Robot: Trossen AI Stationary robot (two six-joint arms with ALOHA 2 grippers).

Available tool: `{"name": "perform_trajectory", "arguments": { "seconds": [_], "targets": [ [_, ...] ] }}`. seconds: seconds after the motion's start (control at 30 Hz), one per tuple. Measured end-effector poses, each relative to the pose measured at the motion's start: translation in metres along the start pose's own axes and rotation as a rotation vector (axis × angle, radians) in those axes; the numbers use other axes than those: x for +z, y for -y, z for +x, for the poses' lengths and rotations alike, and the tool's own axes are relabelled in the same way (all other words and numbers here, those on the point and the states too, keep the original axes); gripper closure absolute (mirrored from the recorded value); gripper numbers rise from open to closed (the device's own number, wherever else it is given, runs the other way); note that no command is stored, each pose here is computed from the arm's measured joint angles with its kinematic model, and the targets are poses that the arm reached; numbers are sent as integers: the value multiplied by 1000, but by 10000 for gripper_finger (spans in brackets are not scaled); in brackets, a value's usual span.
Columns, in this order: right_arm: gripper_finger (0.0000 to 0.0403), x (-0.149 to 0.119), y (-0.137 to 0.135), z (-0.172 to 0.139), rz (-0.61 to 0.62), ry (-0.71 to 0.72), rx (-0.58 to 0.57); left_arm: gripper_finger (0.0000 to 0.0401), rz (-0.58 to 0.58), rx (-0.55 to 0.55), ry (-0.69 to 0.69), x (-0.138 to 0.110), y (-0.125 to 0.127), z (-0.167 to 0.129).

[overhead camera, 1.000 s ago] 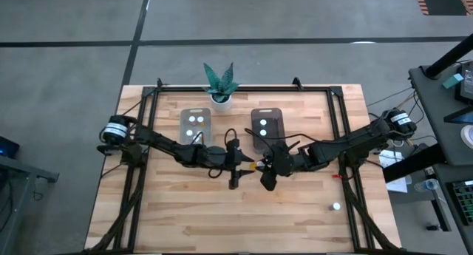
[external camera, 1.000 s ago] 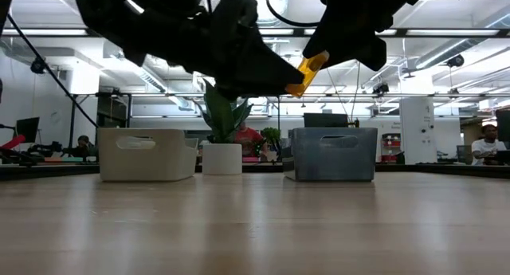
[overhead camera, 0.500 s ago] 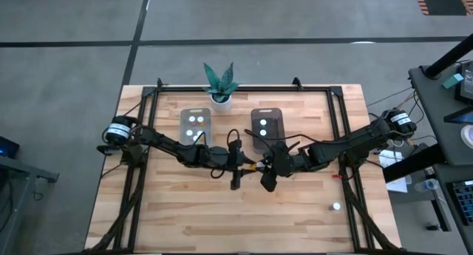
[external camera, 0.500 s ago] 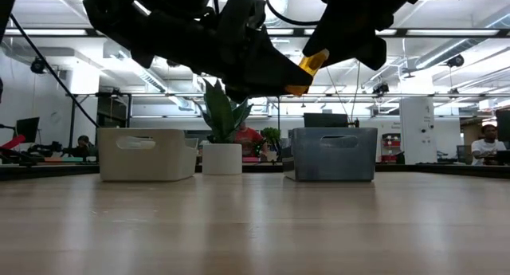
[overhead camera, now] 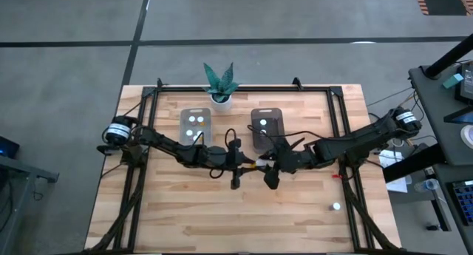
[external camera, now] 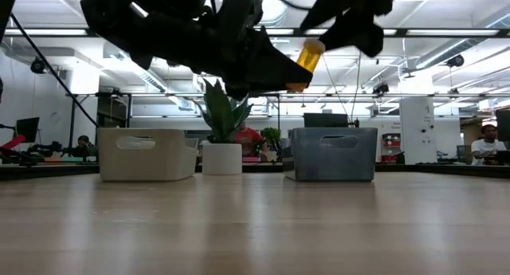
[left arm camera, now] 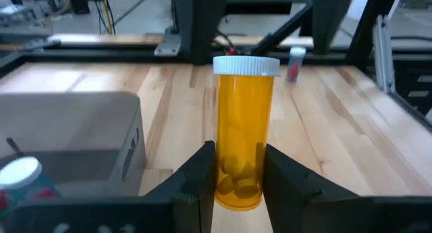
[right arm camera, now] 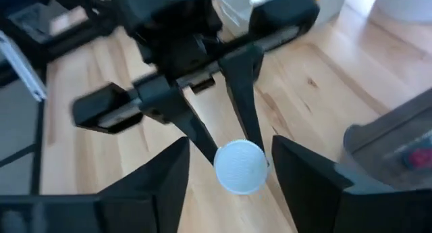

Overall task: Pick and place medicine bottles into bin by pill shape (circle, oval)
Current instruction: Put the orange tablet bottle into the gray bin

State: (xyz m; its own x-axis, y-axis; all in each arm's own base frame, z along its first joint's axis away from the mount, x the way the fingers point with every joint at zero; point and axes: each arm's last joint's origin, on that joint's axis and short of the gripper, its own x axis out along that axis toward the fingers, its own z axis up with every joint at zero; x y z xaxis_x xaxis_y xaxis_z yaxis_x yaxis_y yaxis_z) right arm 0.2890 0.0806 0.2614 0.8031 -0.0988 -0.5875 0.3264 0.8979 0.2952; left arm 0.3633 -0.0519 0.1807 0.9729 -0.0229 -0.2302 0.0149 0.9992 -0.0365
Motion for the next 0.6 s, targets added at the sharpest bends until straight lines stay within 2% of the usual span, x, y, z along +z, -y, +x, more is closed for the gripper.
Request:
{"name": "perform_trajectory", "arguments": {
  "seconds": [0.17, 0.33, 0.6],
  "targets": [
    [181, 7, -5, -26, -59, 64, 51, 320, 23, -9, 93, 3, 2, -4],
    [179, 2, -15, -46, -155, 148, 14, 320, 38, -72, 210, 5, 5, -11],
    [179, -18, -31, -43, -277, 198, -31, 319, 37, -173, 360, 12, 7, -20]
  ]
}}
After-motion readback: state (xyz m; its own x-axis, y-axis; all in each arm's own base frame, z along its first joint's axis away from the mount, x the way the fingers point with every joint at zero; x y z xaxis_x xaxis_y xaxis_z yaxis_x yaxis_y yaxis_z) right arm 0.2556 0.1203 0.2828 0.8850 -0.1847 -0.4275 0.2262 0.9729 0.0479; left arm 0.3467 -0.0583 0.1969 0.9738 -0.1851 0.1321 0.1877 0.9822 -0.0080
